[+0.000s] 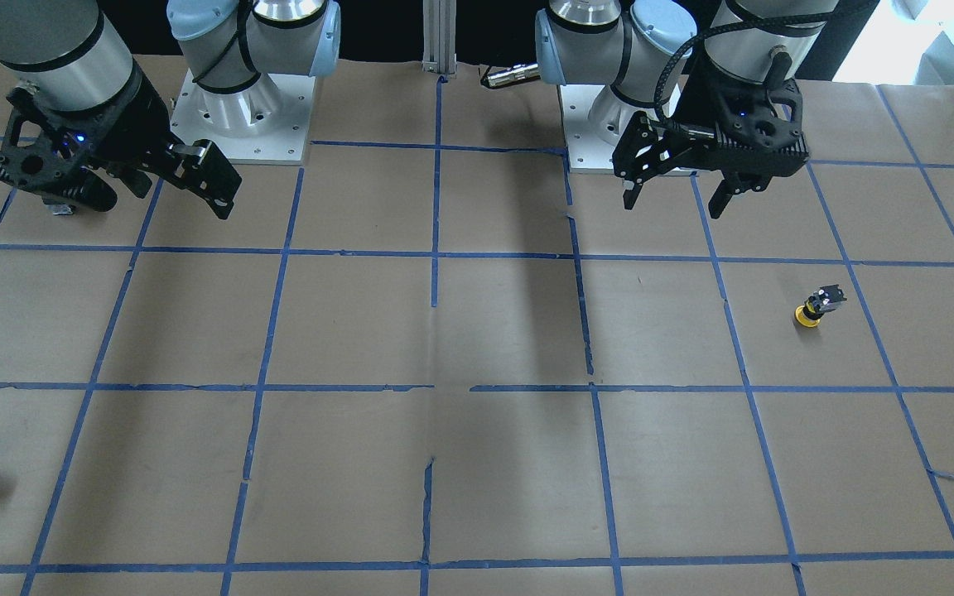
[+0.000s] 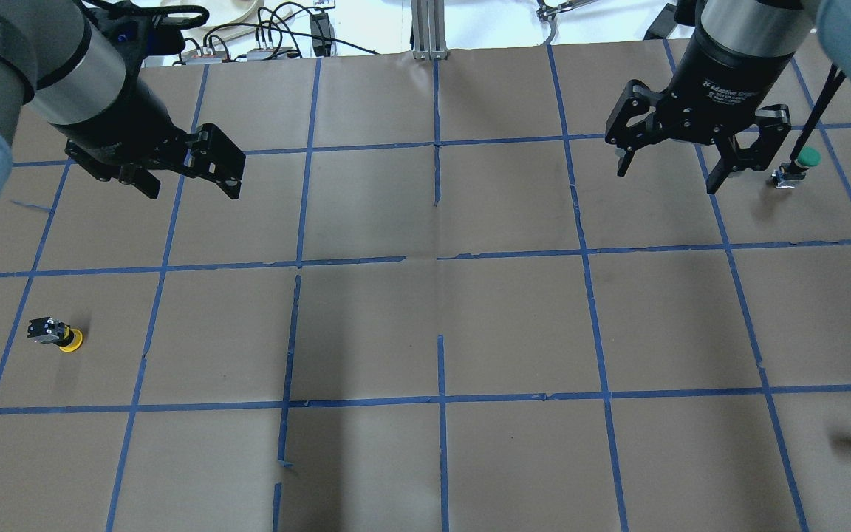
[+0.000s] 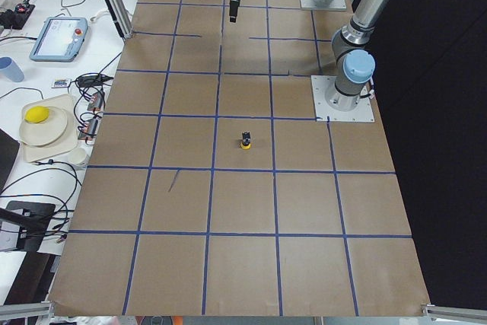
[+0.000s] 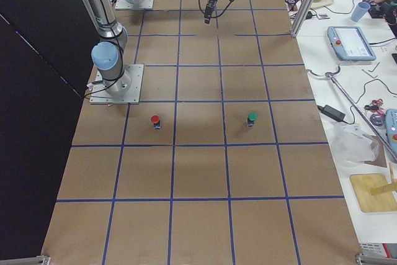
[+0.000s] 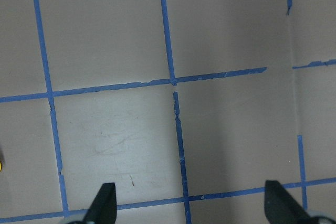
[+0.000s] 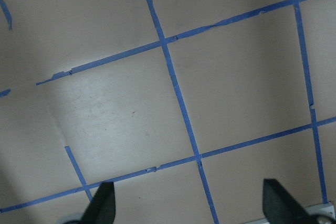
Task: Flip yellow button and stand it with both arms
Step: 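Move the left gripper down over the yellow button lying on its side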
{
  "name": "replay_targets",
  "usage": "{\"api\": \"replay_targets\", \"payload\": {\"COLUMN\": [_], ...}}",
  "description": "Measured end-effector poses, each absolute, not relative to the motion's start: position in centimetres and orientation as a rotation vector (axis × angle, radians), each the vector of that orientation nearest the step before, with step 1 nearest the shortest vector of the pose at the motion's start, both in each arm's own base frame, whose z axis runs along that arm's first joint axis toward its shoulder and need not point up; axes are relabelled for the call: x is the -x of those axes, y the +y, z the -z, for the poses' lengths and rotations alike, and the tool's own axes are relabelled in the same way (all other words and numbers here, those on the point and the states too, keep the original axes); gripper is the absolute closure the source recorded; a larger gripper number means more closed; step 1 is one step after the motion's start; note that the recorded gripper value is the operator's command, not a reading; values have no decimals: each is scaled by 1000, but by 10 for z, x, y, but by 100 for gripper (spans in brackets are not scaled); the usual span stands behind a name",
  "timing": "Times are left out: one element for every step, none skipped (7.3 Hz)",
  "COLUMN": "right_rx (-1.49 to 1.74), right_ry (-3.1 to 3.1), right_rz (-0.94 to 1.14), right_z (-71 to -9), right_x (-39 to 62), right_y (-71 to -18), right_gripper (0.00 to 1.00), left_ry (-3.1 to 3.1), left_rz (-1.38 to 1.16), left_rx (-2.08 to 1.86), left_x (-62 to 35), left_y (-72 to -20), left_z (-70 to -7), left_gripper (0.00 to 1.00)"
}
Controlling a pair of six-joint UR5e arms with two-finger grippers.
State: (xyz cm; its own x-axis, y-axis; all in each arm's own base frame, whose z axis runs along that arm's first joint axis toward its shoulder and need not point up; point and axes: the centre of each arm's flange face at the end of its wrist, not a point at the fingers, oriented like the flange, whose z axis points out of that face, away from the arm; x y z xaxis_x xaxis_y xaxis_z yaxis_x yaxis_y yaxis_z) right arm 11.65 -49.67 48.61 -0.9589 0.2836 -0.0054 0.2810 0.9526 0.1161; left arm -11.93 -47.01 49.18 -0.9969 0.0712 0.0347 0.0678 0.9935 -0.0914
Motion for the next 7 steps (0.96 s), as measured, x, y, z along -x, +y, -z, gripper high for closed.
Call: {"api": "replay_targets", "payload": {"right_rx": [-447,-449,-450,-452,-454,-454,-454], "right_ry": [3084,3082,3077,3072,3070,3069,3068], "right_rz": [-178,-177,-171,-165,-161,-156,-154], "right_z": [-486,-486,-487,-488,-489,-490,-490], "right_x": [-116,-115,-115,-115,-115,-115,-115], "right_y": [-497,-497,-498,-498,-498,-497,-497], "right_gripper": [0,0,0,0,0,0,0], "left_ry": [-3099,-3103,-3109,-3113,-3114,-3112,-3109], "left_rz": [-129,-106,-80,-53,-21,26,56], "left_rx": [84,54,65,121,171,149,64], "left_x": [122,126,127,123,111,84,50], "left_y": [-471,-469,-467,-465,-464,-464,-466], "left_z": [-490,-487,-482,-475,-464,-447,-430], "left_gripper": [1,1,1,0,0,0,0]}}
